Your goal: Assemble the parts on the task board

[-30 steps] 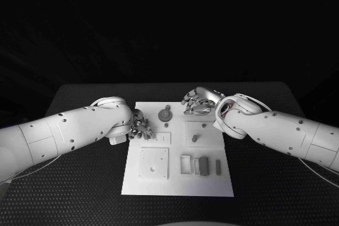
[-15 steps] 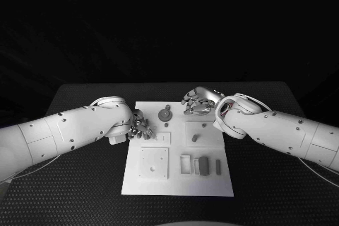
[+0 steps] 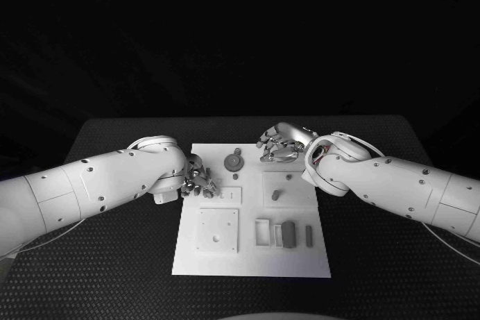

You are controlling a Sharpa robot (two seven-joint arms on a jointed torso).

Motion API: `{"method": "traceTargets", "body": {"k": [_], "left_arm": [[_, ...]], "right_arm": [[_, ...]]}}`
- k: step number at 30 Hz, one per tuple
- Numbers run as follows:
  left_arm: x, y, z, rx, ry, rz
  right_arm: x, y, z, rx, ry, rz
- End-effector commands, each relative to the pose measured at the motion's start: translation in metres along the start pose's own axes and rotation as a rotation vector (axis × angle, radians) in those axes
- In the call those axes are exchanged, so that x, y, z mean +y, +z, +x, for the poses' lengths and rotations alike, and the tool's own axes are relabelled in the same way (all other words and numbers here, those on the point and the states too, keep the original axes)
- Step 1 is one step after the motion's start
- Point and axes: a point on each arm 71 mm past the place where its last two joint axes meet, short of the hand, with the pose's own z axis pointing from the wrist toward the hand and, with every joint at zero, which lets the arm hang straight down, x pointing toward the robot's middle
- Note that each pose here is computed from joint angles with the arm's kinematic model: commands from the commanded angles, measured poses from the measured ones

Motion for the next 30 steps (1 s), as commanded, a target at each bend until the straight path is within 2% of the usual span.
{"method": "traceTargets", "body": {"k": [1,20,30], "left_arm": [[0.0019,0.0014,0.0046,0.025,0.021,-0.013],[0.002,0.0013,0.0046,0.024,0.021,-0.015],[0.0047,0.0004,0.0037,0.015,0.011,-0.012]], "right_arm": [[0.001,-0.0001,0.0014,0.013,0.0,-0.01],[0.0006,-0.0003,0.0015,0.013,0.0,-0.009],[-0.0003,-0.0004,0.002,0.016,0.0,-0.005]]}}
